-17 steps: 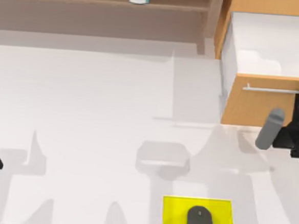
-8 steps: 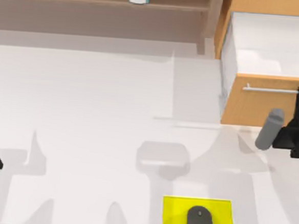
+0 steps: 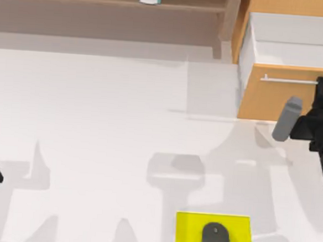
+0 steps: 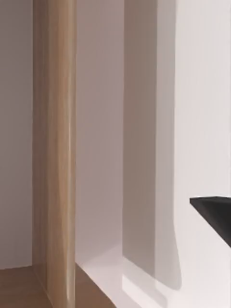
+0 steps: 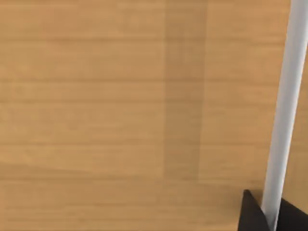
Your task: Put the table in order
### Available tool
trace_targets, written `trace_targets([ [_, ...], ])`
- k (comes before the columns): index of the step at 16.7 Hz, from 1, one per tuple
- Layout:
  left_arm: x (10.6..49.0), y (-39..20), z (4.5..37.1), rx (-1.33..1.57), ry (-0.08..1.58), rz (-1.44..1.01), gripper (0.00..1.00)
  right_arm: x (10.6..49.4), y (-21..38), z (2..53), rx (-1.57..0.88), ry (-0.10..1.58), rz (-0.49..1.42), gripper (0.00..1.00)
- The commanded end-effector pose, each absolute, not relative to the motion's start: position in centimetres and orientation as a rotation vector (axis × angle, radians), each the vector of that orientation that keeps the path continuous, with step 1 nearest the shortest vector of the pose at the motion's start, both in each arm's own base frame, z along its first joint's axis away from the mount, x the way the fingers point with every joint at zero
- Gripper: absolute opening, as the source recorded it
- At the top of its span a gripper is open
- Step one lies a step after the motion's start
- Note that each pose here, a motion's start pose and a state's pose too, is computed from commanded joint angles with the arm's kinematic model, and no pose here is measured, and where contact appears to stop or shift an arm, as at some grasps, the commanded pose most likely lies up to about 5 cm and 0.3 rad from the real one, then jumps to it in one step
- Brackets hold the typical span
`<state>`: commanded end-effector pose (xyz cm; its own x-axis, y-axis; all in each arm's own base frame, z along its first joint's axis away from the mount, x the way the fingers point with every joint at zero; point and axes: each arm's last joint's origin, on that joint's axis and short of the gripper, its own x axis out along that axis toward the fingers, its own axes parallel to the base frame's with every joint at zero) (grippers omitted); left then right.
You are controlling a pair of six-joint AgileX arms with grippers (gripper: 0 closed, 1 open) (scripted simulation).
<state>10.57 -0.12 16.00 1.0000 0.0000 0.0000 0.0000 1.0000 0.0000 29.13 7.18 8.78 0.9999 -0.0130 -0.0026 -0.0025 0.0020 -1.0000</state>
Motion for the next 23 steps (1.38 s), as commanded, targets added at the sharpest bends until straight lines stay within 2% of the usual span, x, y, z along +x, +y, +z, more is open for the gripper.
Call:
trace_targets([
  [3, 10.6, -0.1, 16.0, 0.000, 0.000, 0.000, 1.00, 31.3, 7.1, 8.8, -1.569, 0.012, -0.003, 0.00],
  [9, 10.6, -0.1, 16.0, 0.000, 0.000, 0.000, 1.00, 31.8, 7.1, 8.9, -1.567, 0.013, -0.007, 0.00],
  [18, 10.6, -0.1, 16.0, 0.000, 0.000, 0.000, 1.00, 37.5, 7.1, 8.8, -1.568, 0.013, -0.001, 0.00],
  [23, 10.6, -0.1, 16.0, 0.000, 0.000, 0.000, 1.00, 37.6, 7.1, 8.8, -1.565, 0.015, 0.000, 0.00],
])
